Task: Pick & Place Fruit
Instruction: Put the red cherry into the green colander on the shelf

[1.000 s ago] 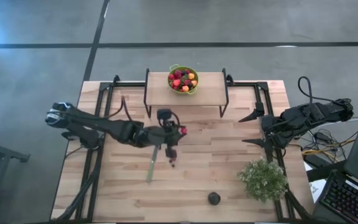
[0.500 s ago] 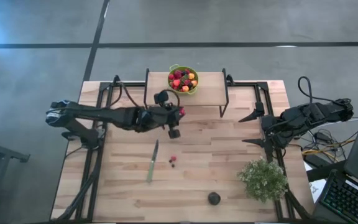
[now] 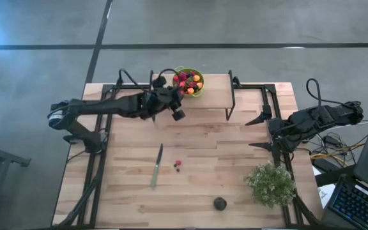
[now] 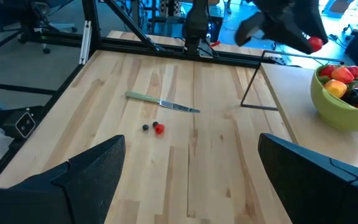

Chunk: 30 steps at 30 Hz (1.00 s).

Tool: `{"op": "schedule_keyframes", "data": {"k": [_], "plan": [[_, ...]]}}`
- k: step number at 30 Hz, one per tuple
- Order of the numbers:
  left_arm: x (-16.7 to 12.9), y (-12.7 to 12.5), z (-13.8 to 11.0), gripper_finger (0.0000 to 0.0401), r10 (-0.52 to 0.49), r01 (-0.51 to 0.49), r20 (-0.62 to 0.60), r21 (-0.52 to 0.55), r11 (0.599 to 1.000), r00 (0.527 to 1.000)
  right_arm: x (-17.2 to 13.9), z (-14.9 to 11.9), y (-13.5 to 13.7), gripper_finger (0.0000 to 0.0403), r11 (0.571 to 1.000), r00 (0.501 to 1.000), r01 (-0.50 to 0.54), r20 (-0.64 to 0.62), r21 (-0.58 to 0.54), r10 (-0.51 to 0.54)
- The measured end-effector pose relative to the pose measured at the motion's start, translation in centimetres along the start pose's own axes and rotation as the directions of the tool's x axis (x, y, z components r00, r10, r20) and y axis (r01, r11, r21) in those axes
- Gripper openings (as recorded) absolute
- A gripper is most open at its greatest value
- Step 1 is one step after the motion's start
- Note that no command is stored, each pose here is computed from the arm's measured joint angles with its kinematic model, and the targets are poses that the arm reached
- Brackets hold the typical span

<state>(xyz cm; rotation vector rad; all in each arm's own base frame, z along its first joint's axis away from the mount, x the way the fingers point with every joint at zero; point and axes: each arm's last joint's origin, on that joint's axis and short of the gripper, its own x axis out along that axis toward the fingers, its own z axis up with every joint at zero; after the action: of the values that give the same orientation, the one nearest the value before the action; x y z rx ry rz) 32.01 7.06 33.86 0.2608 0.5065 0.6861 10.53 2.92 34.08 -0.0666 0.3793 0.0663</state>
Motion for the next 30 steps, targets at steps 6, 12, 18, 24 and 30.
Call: {"op": "schedule_keyframes", "data": {"k": [6,12,18,24,30], "plan": [[0.8,1.5,-0.3,0.0126,0.044,-0.045,-0.015,-0.04,0.998,0.999,0.0,0.0,0.0,0.0363,1.0,1.0,0.0,0.0,0.0,0.0],[1.2,2.1,-0.1,0.0126,0.05,-0.049,0.01,-0.076,0.996,0.999,0.0,0.0,0.0,0.0363,1.0,1.0,0.0,0.0,0.0,0.0],[1.3,2.3,0.0,0.0126,0.028,-0.026,0.022,-0.092,0.995,0.999,0.0,0.0,0.0,0.0363,1.0,1.0,0.0,-0.001,0.0,0.0],[1.4,2.5,-0.1,0.0126,0.025,-0.023,0.02,-0.12,0.992,0.999,0.0,0.0,0.0,0.0363,1.0,1.0,0.0,-0.001,0.0,0.0],[2.7,3.8,-0.6,0.0126,-0.06,0.064,0.026,-0.201,0.978,0.998,0.0,0.0,0.0,0.0363,1.0,1.0,0.0,-0.001,0.0,0.0]]}}
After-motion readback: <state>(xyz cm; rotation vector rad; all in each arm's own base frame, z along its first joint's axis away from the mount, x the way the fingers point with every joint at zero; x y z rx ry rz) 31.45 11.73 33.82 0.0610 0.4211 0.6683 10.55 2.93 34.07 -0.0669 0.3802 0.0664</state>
